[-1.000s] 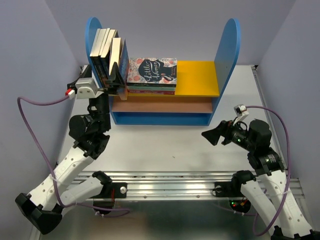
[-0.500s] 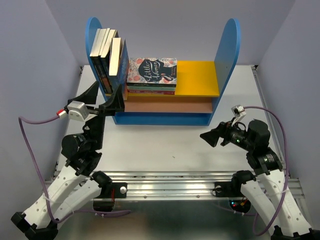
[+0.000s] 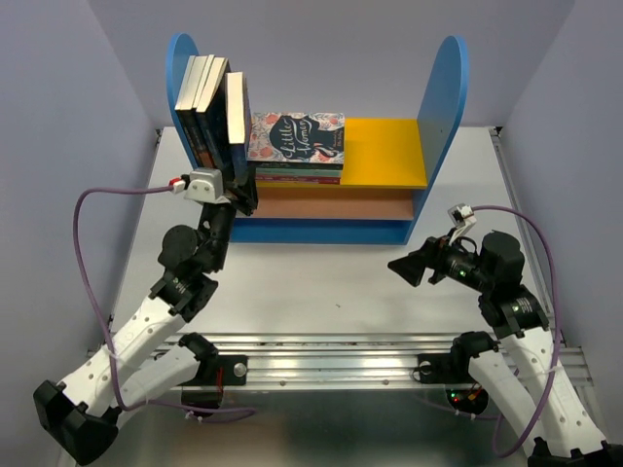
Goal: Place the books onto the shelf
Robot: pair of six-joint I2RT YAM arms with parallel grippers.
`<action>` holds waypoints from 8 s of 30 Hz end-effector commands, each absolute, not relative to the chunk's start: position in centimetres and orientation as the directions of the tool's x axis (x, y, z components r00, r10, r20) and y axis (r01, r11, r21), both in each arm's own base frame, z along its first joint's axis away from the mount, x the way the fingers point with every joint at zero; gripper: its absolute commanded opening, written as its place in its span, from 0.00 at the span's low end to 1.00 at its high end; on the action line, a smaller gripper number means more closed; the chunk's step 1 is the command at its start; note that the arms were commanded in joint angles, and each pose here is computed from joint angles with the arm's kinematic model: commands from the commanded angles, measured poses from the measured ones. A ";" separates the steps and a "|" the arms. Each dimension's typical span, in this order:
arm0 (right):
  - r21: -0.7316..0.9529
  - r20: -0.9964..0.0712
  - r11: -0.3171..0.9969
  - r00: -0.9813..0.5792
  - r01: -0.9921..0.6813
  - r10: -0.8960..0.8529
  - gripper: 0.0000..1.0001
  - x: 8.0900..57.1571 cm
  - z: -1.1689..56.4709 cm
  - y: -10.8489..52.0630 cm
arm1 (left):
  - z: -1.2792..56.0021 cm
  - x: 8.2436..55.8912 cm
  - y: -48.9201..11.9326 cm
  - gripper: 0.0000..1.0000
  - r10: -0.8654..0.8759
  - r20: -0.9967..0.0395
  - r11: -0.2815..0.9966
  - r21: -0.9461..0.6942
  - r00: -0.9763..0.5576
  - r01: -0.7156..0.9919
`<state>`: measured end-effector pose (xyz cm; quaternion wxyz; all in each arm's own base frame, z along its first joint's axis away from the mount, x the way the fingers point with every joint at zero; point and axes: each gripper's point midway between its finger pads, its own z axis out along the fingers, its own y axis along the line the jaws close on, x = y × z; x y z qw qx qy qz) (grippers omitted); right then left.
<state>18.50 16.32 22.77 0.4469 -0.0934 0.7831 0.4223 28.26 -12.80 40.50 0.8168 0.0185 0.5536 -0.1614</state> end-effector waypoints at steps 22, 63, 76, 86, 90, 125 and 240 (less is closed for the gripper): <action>0.565 -0.800 0.612 -0.551 -0.554 0.239 1.00 18.8 23.7 16.6 | 42.4 30.3 -8.8 0.00 -0.166 -0.880 0.984 -0.178 0.445 0.016; 0.576 -0.786 0.609 -0.574 -0.545 0.230 1.00 18.9 23.2 16.7 | 41.4 32.6 -8.0 0.29 -0.188 -0.859 0.966 -0.249 0.475 -0.068; 0.598 -0.776 0.519 -0.604 -0.611 0.182 1.00 17.5 23.8 17.9 | 44.0 27.1 -8.1 0.99 -0.359 -0.804 0.933 -0.314 0.474 0.173; 0.610 -0.757 0.536 -0.629 -0.583 0.177 1.00 17.9 23.1 17.9 | 43.8 25.8 -11.4 0.01 -0.412 -0.820 0.891 -0.272 0.398 0.363; 0.610 -0.756 0.541 -0.629 -0.579 0.179 1.00 18.1 23.2 17.8 | 43.4 26.9 -10.0 0.00 -0.401 -0.826 0.911 -0.314 0.396 0.266; 0.580 -0.775 0.580 -0.606 -0.571 0.178 1.00 17.9 23.9 17.1 | 43.2 31.7 -8.1 0.00 -0.272 -0.867 0.960 -0.274 0.418 0.057; 0.010 -0.923 0.966 -0.374 -0.258 -0.090 0.26 38.8 36.9 22.8 | 34.1 39.7 6.4 0.99 -0.606 -0.796 0.743 -0.573 0.016 -0.346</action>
